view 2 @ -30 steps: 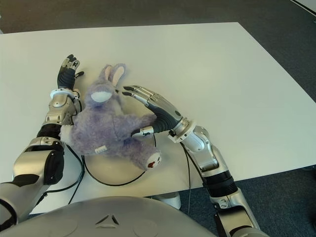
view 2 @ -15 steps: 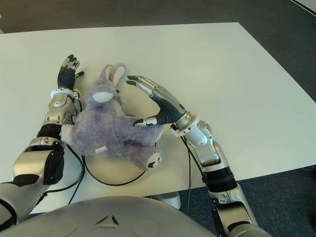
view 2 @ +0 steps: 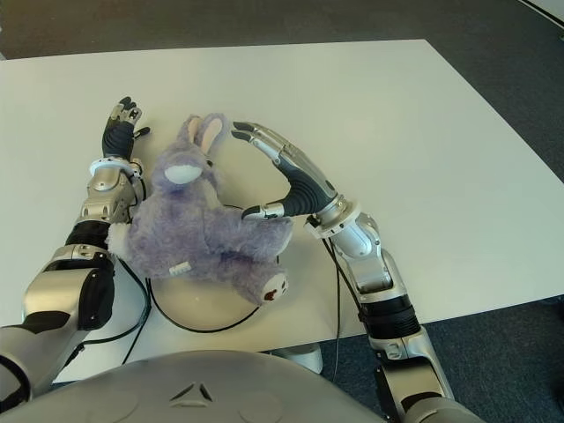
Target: Put the doll into the plate.
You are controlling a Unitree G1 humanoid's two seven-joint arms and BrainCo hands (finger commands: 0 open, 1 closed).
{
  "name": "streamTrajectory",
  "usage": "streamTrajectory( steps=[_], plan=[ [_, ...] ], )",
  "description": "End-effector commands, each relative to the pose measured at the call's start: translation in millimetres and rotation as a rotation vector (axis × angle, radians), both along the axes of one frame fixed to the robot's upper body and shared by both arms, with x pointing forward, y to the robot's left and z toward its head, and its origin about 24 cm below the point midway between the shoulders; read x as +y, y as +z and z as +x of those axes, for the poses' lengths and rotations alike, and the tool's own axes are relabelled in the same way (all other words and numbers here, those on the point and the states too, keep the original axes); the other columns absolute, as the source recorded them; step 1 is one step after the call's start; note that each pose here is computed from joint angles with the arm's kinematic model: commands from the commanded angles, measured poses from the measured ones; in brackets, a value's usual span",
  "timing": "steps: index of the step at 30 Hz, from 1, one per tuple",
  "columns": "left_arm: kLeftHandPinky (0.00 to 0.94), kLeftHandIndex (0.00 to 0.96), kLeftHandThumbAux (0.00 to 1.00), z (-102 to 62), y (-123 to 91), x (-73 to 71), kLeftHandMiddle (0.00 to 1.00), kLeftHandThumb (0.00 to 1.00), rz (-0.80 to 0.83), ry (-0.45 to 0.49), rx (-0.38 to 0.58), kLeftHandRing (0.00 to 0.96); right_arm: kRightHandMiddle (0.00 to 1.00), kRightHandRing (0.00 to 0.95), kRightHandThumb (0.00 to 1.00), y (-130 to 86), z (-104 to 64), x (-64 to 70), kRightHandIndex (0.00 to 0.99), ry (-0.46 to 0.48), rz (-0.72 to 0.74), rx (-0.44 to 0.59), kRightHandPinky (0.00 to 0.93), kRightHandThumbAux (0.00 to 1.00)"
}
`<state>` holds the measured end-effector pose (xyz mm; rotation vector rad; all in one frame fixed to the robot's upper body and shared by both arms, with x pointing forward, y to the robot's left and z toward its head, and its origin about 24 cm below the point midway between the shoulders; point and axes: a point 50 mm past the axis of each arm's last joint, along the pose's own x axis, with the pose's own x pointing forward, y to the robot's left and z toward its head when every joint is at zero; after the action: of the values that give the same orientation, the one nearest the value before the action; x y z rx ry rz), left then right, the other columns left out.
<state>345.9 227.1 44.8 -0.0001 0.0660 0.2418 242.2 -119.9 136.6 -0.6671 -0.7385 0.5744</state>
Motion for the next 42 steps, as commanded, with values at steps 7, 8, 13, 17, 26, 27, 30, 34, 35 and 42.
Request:
streamTrajectory(
  steps=[7, 8, 13, 17, 26, 27, 30, 34, 35, 42],
  plan=[
    [0.035, 0.0, 0.376, -9.5, -22.3, 0.5, 0.0, 0.526, -0.019, 0.01, 0.103, 0.0, 0.0, 0.0, 0.0, 8.2, 9.3, -1.4, 0.0, 0.004, 0.047, -0.047, 0.0, 0.328],
    [0.034, 0.0, 0.376, -9.5, -22.3, 0.5, 0.0, 0.525, -0.019, 0.01, 0.103, 0.0, 0.0, 0.0, 0.0, 8.3, 9.6, -1.4, 0.0, 0.004, 0.048, -0.049, 0.0, 0.329],
    [0.028, 0.0, 0.368, -9.4, -22.1, 0.2, 0.0, 0.502, -0.019, 0.009, 0.103, 0.0, 0.0, 0.0, 0.008, 9.9, 14.3, -0.9, 0.0, 0.003, 0.075, -0.057, 0.0, 0.369],
    [0.034, 0.0, 0.386, -9.1, -22.2, -0.2, 0.0, 0.47, -0.02, 0.007, 0.106, 0.0, 0.0, 0.0, 0.02, 11.3, 18.1, -2.1, 0.0, -0.024, 0.084, -0.059, 0.0, 0.392],
    [0.02, 0.0, 0.415, -8.3, -22.2, -0.5, 0.0, 0.412, -0.012, 0.003, 0.114, 0.0, 0.0, 0.0, 0.0, 14.9, 32.7, -2.5, 0.0, -0.049, 0.099, -0.035, 0.0, 0.398],
    [0.012, 0.0, 0.426, -8.2, -22.3, -0.6, 0.0, 0.396, -0.013, 0.004, 0.115, 0.0, 0.0, 0.0, 0.0, 14.7, 36.1, -1.3, 0.0, -0.05, 0.103, -0.032, 0.0, 0.377],
    [0.012, 0.0, 0.434, -8.0, -22.4, -0.8, 0.0, 0.383, -0.019, 0.004, 0.116, 0.0, 0.0, 0.0, 0.0, 15.1, 40.9, 0.2, 0.0, -0.05, 0.111, -0.032, 0.0, 0.359],
    [0.0, 0.0, 0.436, -7.9, -22.5, -1.2, 0.0, 0.363, -0.029, 0.002, 0.115, 0.0, 0.0, 0.0, 0.0, 17.4, 44.4, -0.4, 0.0, -0.056, 0.119, -0.036, 0.0, 0.337],
    [0.0, 0.0, 0.432, -7.8, -22.7, -1.3, 0.0, 0.356, -0.032, 0.001, 0.116, 0.0, 0.0, 0.0, 0.0, 18.1, 45.9, -0.5, 0.0, -0.059, 0.121, -0.035, 0.0, 0.339],
    [0.0, 0.0, 0.424, -7.5, -23.1, -1.4, 0.0, 0.332, -0.048, -0.001, 0.114, 0.0, 0.0, 0.0, 0.0, 22.5, 56.0, -1.7, 0.0, -0.086, 0.12, -0.031, 0.0, 0.386]
  ],
)
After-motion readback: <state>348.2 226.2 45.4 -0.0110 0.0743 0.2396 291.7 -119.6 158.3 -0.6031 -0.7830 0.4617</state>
